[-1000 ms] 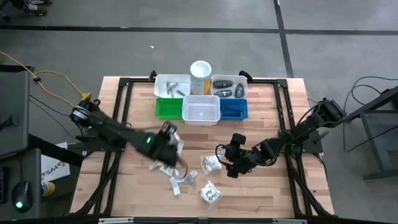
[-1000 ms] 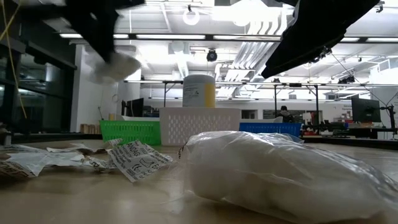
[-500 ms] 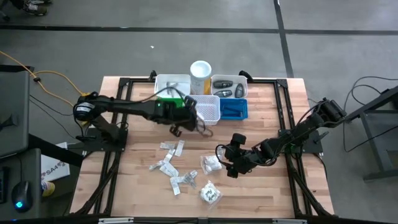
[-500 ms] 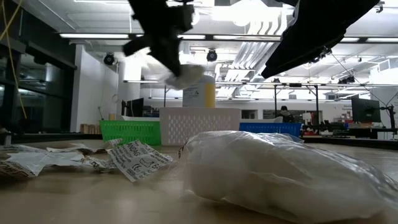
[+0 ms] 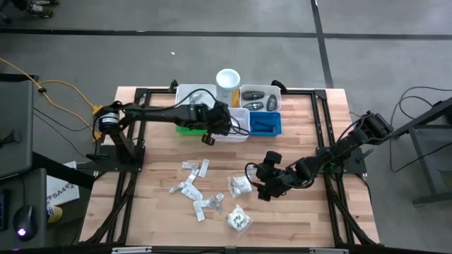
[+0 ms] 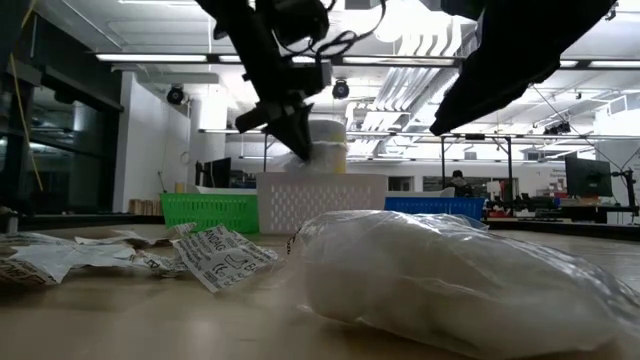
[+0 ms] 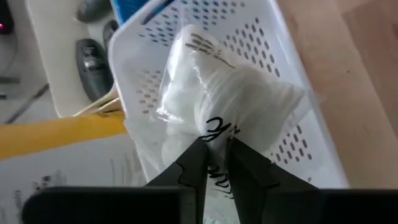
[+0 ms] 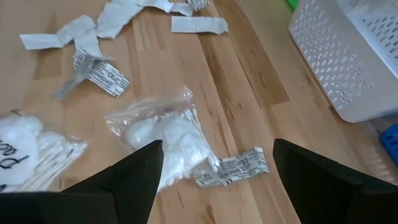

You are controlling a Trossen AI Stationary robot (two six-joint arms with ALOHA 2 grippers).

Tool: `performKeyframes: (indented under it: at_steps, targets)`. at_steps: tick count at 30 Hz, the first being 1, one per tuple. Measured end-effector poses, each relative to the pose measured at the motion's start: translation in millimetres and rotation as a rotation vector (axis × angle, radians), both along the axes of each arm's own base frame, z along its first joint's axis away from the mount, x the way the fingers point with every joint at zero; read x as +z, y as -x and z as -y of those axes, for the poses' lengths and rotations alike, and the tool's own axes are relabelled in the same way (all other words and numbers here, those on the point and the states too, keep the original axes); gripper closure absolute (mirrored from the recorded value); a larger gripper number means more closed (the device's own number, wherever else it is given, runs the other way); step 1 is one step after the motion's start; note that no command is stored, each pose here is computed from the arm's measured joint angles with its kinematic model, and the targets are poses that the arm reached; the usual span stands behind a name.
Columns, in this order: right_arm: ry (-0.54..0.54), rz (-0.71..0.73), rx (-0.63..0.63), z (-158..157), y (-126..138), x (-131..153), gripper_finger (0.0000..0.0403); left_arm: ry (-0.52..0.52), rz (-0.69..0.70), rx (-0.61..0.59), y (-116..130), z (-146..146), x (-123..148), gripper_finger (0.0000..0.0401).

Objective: Pick & Place Travel size toiletries
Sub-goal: Put the white cotton pack into the bottom white bin

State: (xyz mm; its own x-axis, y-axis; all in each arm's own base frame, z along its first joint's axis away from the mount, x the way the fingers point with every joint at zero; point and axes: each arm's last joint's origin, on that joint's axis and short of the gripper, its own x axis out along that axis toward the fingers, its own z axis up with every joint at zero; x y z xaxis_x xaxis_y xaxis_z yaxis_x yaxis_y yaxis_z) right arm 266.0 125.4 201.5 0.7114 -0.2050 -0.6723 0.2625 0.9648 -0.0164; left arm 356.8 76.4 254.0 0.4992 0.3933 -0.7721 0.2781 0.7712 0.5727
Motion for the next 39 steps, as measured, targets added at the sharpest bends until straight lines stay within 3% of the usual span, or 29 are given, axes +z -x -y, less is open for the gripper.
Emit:
performKeyframes:
  at_steps: [10, 21, 28, 32, 39]
  targets:
    - [-0.003, 0.003, 0.003, -1, 0, 0, 0.0106, -0.021, 0.002, -0.027, -2, -1, 0, 0.0333]
    - [-0.003, 0.004, 0.027, -7, 3, 0, 0.0106, -0.025, 0.001, -0.020, -2, -1, 0, 0.0218]
    - [-0.001, 0.004, 0.034, -9, 4, 0, 0.0106, -0.082, -0.009, 0.033, 0, -3, 2, 0.0202]
    - [0.037, -0.008, 0.079, -9, 3, 0, 0.0106, -0.030, 0.038, 0.072, 9, -1, 15, 0.0202]
    - [0.091, -0.033, 0.316, -21, -10, -16, 0.0106, 0.171, 0.038, 0.256, 37, 13, 30, 0.0201]
